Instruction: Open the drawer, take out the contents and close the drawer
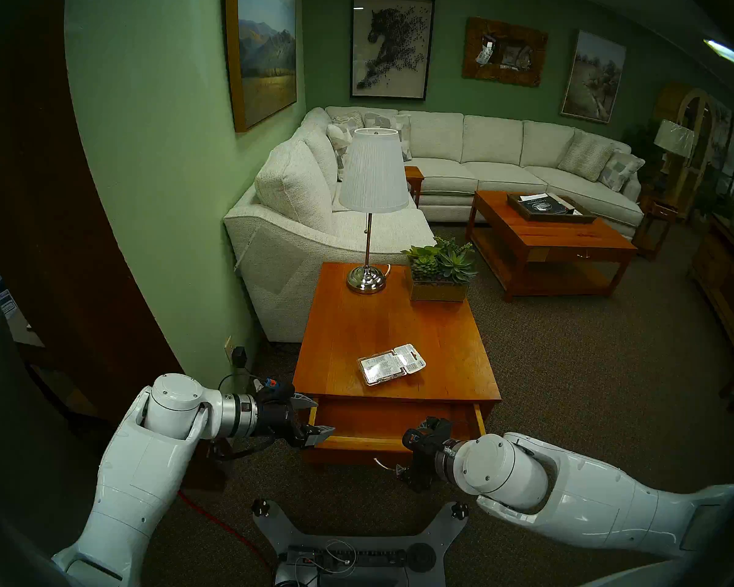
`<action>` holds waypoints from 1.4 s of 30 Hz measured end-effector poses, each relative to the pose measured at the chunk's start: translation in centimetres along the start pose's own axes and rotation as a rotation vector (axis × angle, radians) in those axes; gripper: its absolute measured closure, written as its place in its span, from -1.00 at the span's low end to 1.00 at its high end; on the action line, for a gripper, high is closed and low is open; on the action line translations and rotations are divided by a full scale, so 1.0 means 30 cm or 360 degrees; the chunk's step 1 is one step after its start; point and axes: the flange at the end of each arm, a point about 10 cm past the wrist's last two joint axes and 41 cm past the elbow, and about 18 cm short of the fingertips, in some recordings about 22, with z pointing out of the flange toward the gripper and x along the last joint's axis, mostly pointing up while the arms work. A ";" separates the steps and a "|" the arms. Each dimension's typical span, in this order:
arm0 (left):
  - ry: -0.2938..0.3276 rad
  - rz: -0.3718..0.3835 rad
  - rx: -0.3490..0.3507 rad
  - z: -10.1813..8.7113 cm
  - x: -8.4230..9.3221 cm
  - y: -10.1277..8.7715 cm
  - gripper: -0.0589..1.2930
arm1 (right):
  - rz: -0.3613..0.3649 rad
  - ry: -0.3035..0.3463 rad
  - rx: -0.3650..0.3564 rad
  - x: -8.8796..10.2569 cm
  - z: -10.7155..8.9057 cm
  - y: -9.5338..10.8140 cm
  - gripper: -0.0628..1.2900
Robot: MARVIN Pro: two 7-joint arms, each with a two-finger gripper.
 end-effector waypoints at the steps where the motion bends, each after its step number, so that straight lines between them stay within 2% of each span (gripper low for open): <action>1: 0.0000 0.0000 0.0000 0.000 0.000 0.000 -0.91 | 0.0003 -0.0006 0.0010 -0.005 0.008 -0.003 -0.92; 8: 0.0000 0.0000 0.0000 0.000 0.000 0.000 -0.91 | 0.0016 -0.0002 0.0088 -0.004 0.032 -0.031 -0.92; 15: 0.0000 0.0000 0.0000 0.000 0.000 0.000 -0.91 | 0.0034 0.0050 0.0117 0.015 -0.003 -0.057 -0.92; 17: 0.0000 0.0000 0.0000 0.000 0.000 0.000 -0.91 | 0.0041 0.0058 0.0121 0.013 -0.015 -0.064 -0.59; 18: 0.0000 0.0000 0.0000 0.000 0.000 0.000 -0.91 | 0.0048 0.0063 0.0125 0.012 -0.023 -0.070 -0.08; 19: 0.0000 0.0000 0.0000 0.000 0.000 0.000 -0.91 | 0.0055 0.0066 0.0131 0.010 -0.030 -0.075 0.85; 20: 0.0000 0.0000 0.0000 0.000 0.000 0.000 -0.91 | 0.0062 0.0067 0.0140 0.007 -0.035 -0.080 0.94; 29: 0.0000 0.0000 0.0000 0.000 0.000 0.000 -0.91 | 0.0110 0.0044 0.0191 -0.038 -0.031 -0.113 0.96; 42: 0.0000 0.0000 0.0000 0.000 0.000 0.000 -0.91 | 0.0114 -0.0044 0.0204 -0.104 0.086 -0.088 0.96</action>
